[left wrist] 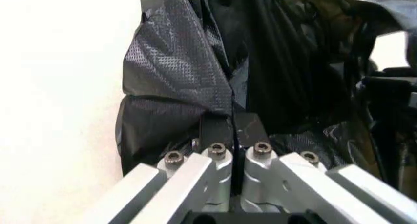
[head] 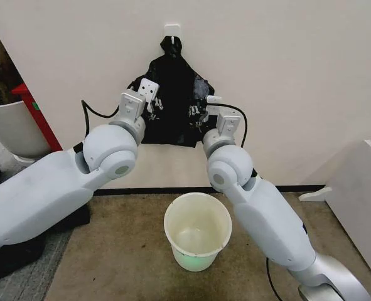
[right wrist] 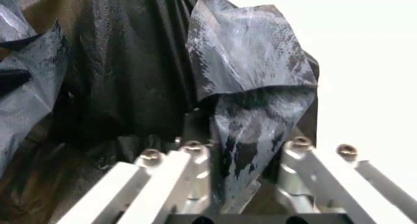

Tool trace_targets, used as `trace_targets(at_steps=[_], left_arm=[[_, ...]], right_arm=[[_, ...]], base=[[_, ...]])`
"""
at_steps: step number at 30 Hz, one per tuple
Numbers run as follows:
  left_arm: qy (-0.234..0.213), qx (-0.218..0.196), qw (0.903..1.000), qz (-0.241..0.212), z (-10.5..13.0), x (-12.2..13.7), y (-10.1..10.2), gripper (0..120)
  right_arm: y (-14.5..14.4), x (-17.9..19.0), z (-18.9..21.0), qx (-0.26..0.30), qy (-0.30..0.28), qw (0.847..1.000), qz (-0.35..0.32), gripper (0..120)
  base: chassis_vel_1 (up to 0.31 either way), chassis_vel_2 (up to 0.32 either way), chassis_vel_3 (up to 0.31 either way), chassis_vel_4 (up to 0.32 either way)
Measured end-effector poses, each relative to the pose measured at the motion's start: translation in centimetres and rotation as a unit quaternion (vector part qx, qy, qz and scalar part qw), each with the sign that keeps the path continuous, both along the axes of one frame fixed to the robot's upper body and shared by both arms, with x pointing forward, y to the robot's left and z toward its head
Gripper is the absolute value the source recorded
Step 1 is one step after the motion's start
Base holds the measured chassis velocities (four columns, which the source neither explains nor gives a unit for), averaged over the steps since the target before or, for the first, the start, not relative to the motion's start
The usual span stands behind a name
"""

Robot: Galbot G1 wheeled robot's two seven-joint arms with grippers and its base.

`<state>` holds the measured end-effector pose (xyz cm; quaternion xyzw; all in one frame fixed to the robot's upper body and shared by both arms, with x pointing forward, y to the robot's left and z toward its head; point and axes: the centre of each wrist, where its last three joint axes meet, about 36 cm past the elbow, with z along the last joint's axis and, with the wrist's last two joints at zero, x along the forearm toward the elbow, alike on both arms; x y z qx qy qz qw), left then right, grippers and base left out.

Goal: Place the garbage bag over the trash bin.

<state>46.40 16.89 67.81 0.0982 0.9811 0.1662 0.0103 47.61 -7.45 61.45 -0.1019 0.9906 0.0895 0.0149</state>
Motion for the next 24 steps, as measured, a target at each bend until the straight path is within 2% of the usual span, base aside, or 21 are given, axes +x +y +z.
trace_targets(at_steps=[1, 4, 13, 24], left_arm=[[0.0, 0.0, 1.0, 0.0, 0.0, 0.0, 0.0, 0], [0.003, 0.002, 1.0, 0.0, -0.4, -0.3, 0.2, 0], [0.015, 0.001, 0.9999, -0.002, -1.4, -1.6, 1.3, 0], [0.06, 0.009, 0.9981, -0.01, -5.3, -6.3, 4.0, 0]], right_arm=[[0.0, 0.0, 0.0, 0.0, 0.0, 1.0, 0.0, 10], [-0.1, -0.1, 0.0, 0.001, -0.001, 1.0, 0.002, 0], [-0.3, -0.8, -1.1, 0.009, 0.01, 1.0, 0.017, 0], [-0.9, -3.7, -4.9, 0.01, 0.045, 0.998, 0.037, 0]], base=[[0.0, 0.0, 0.0, 0.0], [0.0, 0.0, 0.0, 0.0], [0.0, 0.0, 0.0, 0.0], [0.0, 0.0, 0.0, 0.0]])
